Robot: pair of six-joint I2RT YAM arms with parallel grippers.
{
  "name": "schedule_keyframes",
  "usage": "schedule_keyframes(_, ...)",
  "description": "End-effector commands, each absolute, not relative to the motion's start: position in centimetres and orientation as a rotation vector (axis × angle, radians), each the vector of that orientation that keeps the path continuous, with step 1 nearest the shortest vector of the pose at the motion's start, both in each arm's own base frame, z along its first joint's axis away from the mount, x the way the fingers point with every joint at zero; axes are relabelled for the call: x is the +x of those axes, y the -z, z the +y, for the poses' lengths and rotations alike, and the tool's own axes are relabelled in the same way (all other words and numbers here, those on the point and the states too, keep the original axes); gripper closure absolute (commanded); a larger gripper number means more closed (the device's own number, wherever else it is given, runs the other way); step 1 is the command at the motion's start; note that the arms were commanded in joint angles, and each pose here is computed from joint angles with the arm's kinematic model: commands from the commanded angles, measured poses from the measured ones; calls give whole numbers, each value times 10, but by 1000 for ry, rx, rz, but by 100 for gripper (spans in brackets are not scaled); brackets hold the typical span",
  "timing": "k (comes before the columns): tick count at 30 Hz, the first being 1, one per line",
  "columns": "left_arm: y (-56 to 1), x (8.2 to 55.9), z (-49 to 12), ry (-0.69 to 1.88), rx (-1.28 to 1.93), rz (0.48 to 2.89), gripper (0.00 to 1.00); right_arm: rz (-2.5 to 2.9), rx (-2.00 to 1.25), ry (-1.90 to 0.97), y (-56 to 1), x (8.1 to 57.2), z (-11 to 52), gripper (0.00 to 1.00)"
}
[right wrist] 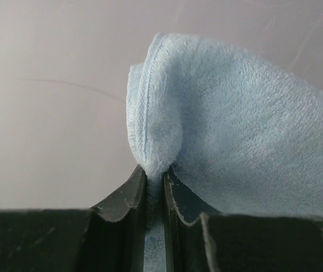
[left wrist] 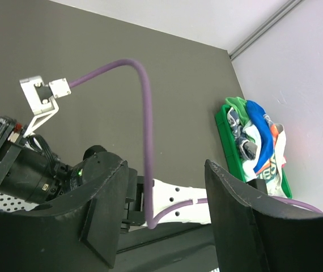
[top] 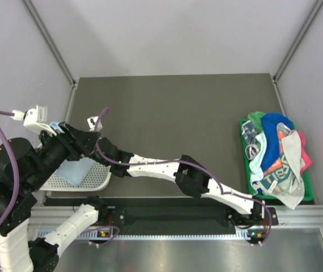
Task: Fold and stack the towels
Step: Neatly place the folded towel into the bin
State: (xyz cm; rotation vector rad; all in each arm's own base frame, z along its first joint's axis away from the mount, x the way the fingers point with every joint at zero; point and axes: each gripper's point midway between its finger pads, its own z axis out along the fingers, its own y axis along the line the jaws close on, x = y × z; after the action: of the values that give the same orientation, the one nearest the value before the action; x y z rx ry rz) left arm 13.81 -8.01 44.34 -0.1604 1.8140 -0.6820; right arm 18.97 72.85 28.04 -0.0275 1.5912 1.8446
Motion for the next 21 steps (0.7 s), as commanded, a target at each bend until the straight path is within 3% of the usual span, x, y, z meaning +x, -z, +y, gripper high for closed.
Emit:
schedule_keyframes(1, -458, 142, -79, 674, -144, 1753, 39, 1359, -35, -1917, -384, 173, 698, 100)
schedule_keyframes(21, -458, 144, -85, 708, -146, 1757, 39, 1273, -45, -1914, -426, 157, 622, 100)
